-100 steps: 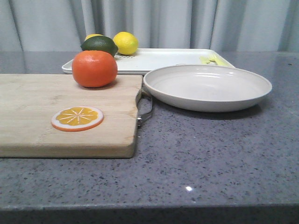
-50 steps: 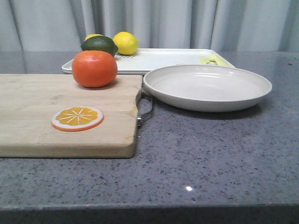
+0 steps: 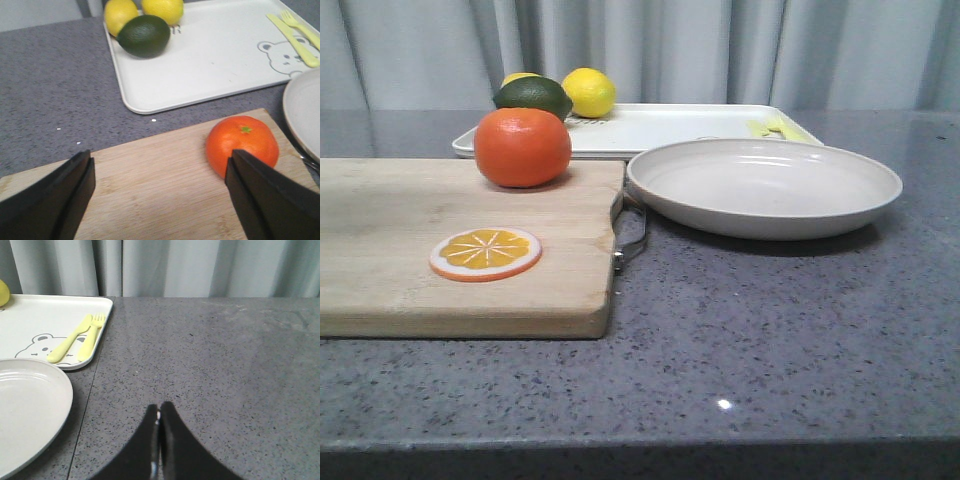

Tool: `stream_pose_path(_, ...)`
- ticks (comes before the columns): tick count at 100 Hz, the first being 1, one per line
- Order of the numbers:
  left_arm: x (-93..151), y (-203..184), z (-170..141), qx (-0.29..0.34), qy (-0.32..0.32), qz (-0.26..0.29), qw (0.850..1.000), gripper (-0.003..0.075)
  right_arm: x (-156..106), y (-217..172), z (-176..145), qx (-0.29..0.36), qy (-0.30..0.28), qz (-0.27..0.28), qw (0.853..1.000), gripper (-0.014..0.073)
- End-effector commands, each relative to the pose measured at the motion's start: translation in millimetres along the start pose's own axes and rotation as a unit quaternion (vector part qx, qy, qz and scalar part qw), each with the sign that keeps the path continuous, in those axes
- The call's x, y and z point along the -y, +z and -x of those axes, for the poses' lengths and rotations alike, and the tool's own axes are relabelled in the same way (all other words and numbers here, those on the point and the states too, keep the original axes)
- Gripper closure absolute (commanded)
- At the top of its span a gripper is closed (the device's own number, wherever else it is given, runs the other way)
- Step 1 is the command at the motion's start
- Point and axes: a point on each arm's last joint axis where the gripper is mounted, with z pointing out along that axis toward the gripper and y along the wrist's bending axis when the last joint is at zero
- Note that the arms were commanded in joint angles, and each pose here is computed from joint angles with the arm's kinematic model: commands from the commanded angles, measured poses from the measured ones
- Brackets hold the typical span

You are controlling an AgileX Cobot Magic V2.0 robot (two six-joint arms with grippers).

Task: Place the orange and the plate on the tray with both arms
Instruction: 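Lower the left gripper over the orange and close on it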

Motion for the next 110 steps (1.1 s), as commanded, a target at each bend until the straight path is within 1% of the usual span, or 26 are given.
stream_pose_path(1,12.0,2.9,23.7,0.022,0.006,-0.022,0.999,0.0193,-0.9,-1.1,20.2,0.059,-0.005,0.003,0.998,0.0662)
stream_pose_path(19,32.9,32.3,39.1,-0.047,0.0,-0.063,0.997,0.0193,-0.9,-1.1,20.3,0.059,-0.005,0.003,0.998,0.0662)
stream_pose_path(42,46.1,69.9,50.1,-0.127,-0.027,-0.096,0.987,0.0193,-0.9,-1.1,20.3,0.059,-0.005,0.003,0.998,0.0662)
stream_pose_path(61,49.8,90.6,55.3,-0.155,-0.034,-0.104,0.982,0.0193,-0.9,-1.1,20.3,0.059,-0.005,0.003,0.998,0.0662)
stream_pose_path(76,50.6,101.9,55.9,-0.163,-0.035,-0.105,0.98,0.0193,-0.9,-1.1,20.3,0.059,-0.005,0.003,0.998,0.0662)
stream_pose_path(110,50.4,122.4,45.9,-0.19,-0.037,-0.101,0.976,0.0193,-0.9,-1.1,20.3,0.059,-0.005,0.003,0.998,0.0662)
